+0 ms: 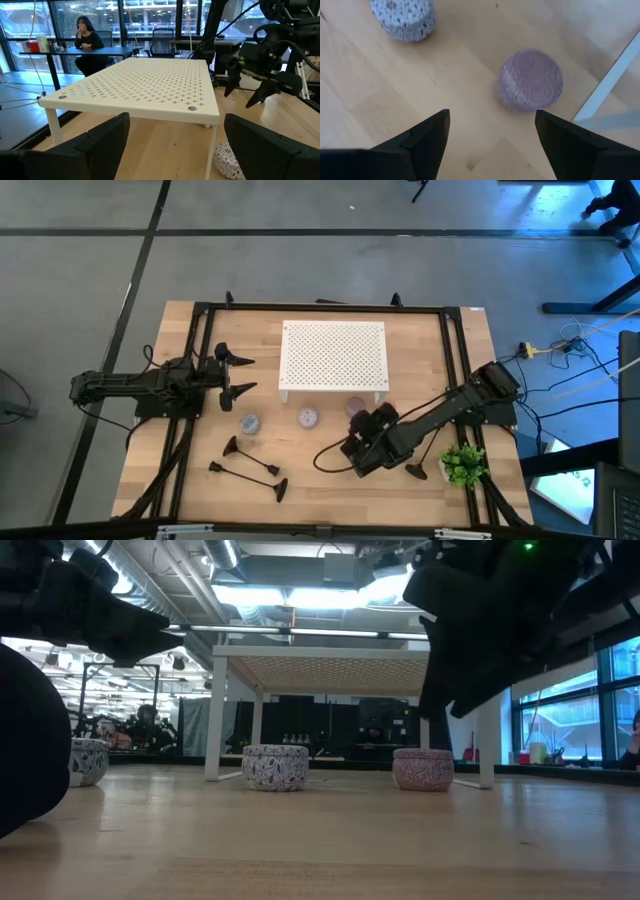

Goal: Pick & Place candle stick holders
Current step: Put the pink scented candle on the shelf

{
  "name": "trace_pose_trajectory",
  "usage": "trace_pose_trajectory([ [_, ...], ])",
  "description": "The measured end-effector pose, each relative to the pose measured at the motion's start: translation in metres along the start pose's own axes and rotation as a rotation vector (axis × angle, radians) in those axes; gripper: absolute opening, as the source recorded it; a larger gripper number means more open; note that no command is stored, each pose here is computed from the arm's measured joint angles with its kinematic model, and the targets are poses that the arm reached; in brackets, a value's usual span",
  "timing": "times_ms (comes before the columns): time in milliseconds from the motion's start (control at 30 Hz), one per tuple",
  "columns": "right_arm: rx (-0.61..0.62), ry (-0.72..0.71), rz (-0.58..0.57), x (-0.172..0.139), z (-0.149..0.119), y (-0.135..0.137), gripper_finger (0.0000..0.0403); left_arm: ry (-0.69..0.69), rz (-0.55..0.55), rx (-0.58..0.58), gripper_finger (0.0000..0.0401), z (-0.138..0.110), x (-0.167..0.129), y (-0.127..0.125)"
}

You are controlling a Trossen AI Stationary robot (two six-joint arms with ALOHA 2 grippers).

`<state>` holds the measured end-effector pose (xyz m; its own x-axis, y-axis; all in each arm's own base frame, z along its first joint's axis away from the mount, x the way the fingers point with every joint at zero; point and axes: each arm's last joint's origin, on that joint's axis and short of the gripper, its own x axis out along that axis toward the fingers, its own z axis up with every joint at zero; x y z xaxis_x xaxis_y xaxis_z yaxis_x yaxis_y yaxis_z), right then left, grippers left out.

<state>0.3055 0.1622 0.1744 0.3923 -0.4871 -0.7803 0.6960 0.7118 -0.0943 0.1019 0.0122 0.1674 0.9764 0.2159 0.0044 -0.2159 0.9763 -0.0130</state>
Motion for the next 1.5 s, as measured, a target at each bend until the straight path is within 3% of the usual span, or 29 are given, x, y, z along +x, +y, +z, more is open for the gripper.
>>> trace_pose_trajectory([
  [133,-0.05,-0.013,-0.001,0.002,0.0,0.001,0.0311,-0.001,0.0,0.0,0.0322,0.0,0.0,0.0],
  [367,-0.096,-0.017,-0.025,0.018,-0.013,0.011,0.0394,0.0,0.0,0.0,0.0322,0.0,0.0,0.0],
  [933,0.019,-0.164,-0.136,0.035,-0.012,0.008,0.04,0.0,0.0,0.0,0.0322,0.0,0.0,0.0],
  [1267,0.222,-0.032,-0.194,0.049,0.0,-0.006,0.04,0.0,0.0,0.0,0.0322,0.0,0.0,0.0],
  [1500,0.249,-0.031,-0.195,0.053,0.003,-0.007,0.04,0.0,0.0,0.0,0.0322,0.0,0.0,0.0],
])
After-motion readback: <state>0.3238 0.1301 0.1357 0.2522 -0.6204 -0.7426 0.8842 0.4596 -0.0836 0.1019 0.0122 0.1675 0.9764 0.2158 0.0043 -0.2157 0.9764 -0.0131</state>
